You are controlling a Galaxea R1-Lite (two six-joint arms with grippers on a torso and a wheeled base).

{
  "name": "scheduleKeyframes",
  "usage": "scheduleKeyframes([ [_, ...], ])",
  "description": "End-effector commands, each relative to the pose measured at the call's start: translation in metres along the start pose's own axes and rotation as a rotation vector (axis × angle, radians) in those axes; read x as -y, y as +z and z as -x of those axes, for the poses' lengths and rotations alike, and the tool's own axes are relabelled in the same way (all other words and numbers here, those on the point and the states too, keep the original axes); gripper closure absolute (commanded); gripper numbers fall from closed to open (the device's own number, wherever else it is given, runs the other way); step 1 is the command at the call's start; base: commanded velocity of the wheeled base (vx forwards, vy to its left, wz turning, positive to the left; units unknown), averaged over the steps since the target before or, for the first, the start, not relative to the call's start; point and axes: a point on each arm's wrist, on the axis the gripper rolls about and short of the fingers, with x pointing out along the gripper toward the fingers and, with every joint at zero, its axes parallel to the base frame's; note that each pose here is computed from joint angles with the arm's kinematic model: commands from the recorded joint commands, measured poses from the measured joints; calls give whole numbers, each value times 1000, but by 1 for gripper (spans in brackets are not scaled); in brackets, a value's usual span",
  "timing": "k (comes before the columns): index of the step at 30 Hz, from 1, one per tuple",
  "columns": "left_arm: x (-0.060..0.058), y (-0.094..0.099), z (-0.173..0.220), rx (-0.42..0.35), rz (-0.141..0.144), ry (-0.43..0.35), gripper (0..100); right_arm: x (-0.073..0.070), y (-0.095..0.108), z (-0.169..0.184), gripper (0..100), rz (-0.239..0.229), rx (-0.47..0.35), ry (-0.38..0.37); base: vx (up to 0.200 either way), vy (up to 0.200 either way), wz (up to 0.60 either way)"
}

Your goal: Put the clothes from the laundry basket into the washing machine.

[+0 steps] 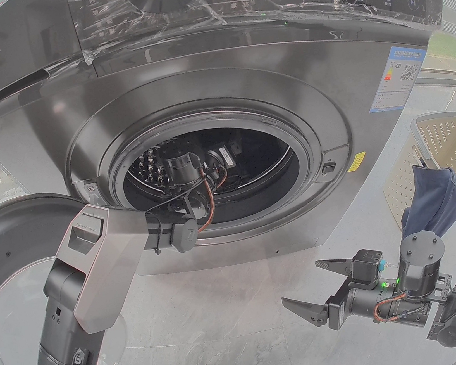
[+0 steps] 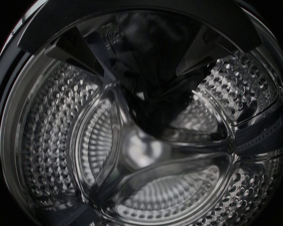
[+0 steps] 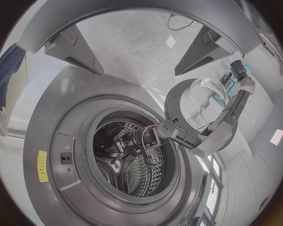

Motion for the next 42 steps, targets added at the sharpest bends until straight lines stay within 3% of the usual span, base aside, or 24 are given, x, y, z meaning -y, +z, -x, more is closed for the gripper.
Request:
scheduleKeyframes([
  [1, -4, -6, 21, -138, -66, 19, 0, -1, 0, 0, 0, 1, 1, 3, 0, 0, 0],
  [8, -14, -26, 20, -176, -75, 34, 0, 0, 0, 0, 0, 0, 1, 1, 0, 0, 0],
  [9, -14, -26, 20, -176, -75, 34, 100, 0, 0, 0, 0, 0, 1, 1, 0, 0, 0],
  [10, -14, -26, 20, -176, -75, 34, 100, 0, 0, 0, 0, 0, 1, 1, 0, 0, 0],
  [15, -10, -17, -7, -25, -44, 17, 100, 0, -1, -1, 0, 0, -2, 2, 0, 0, 0],
  [17, -15, -27, -7, -35, -47, 39, 100, 0, -1, -1, 0, 0, -3, 1, 0, 0, 0],
  [26, -12, -20, -7, -4, -40, 32, 100, 0, -1, -1, 0, 0, -5, 0, 0, 0, 0],
  [27, -10, -18, -7, -2, -39, 30, 0, 0, -1, -1, 0, 0, -5, 0, 0, 0, 0],
  [32, 2, 4, -3, 30, -24, 10, 0, 0, -1, -1, 0, 0, -5, 0, 0, 0, 0],
  [36, 16, 25, 17, -20, -26, -4, 0, 0, -1, -1, 0, 0, -5, 0, 0, 0, 0],
  [39, 24, 29, 40, -111, -56, 1, 0, 0, -1, 0, 0, 0, -5, -1, 0, 0, 0],
  [42, 25, 21, 63, -214, -118, 13, 0, 1, -2, 0, 0, -2, -9, -3, 0, 0, 0],
])
